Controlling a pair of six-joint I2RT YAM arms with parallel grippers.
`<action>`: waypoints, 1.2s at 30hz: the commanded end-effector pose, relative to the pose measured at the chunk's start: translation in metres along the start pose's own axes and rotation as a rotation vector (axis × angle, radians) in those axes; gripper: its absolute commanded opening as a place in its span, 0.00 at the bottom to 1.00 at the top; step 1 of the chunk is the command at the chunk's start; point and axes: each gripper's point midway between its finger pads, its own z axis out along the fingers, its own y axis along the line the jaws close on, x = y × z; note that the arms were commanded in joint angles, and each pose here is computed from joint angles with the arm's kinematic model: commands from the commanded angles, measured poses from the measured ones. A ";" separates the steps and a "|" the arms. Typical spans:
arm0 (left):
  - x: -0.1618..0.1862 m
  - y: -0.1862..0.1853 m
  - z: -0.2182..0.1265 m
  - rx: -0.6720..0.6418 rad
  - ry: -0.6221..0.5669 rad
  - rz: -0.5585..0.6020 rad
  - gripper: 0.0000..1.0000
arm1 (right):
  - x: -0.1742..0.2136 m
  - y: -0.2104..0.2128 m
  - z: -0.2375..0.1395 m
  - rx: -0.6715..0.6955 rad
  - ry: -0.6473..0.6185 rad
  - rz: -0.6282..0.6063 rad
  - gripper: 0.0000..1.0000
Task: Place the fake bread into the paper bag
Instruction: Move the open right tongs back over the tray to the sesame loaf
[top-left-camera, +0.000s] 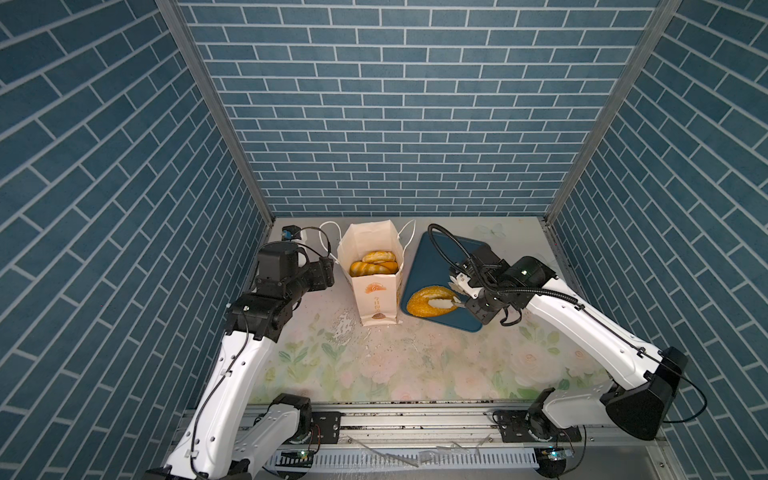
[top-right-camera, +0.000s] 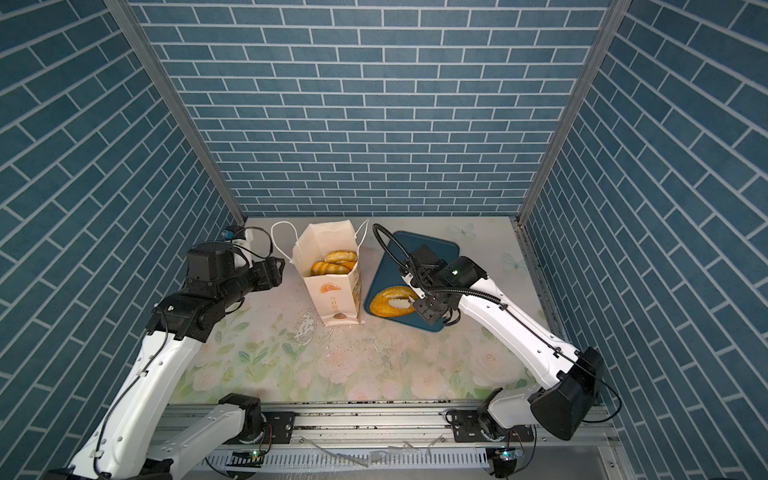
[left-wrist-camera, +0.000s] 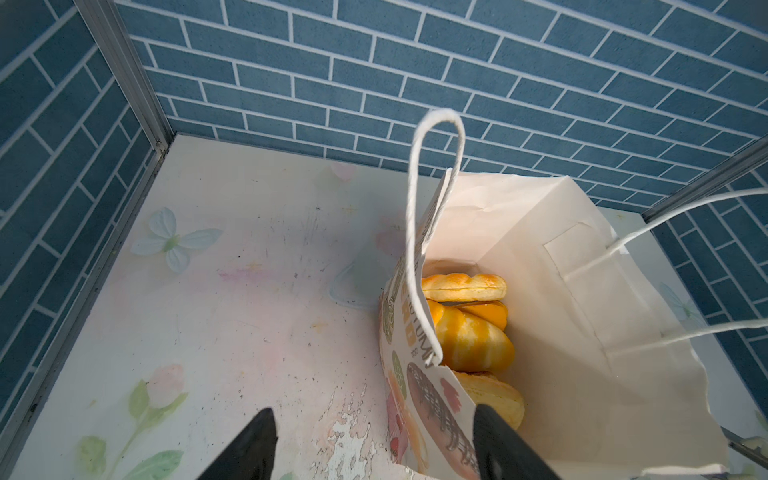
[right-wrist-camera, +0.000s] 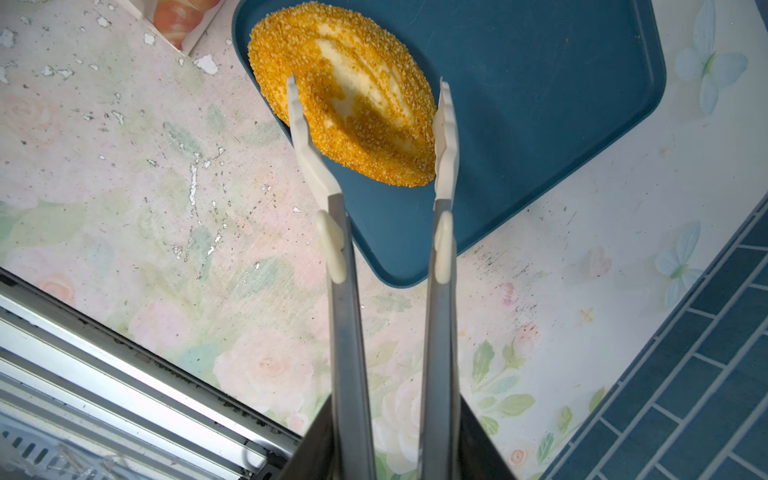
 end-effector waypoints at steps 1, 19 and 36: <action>-0.002 0.003 -0.003 -0.016 -0.009 0.018 0.76 | -0.002 0.001 0.005 0.001 -0.001 -0.048 0.40; 0.003 0.004 -0.010 -0.011 -0.018 0.007 0.77 | -0.027 -0.015 0.054 0.106 -0.053 0.112 0.43; 0.002 0.003 -0.002 -0.010 -0.004 0.028 0.77 | -0.039 -0.022 0.056 0.074 -0.114 0.269 0.42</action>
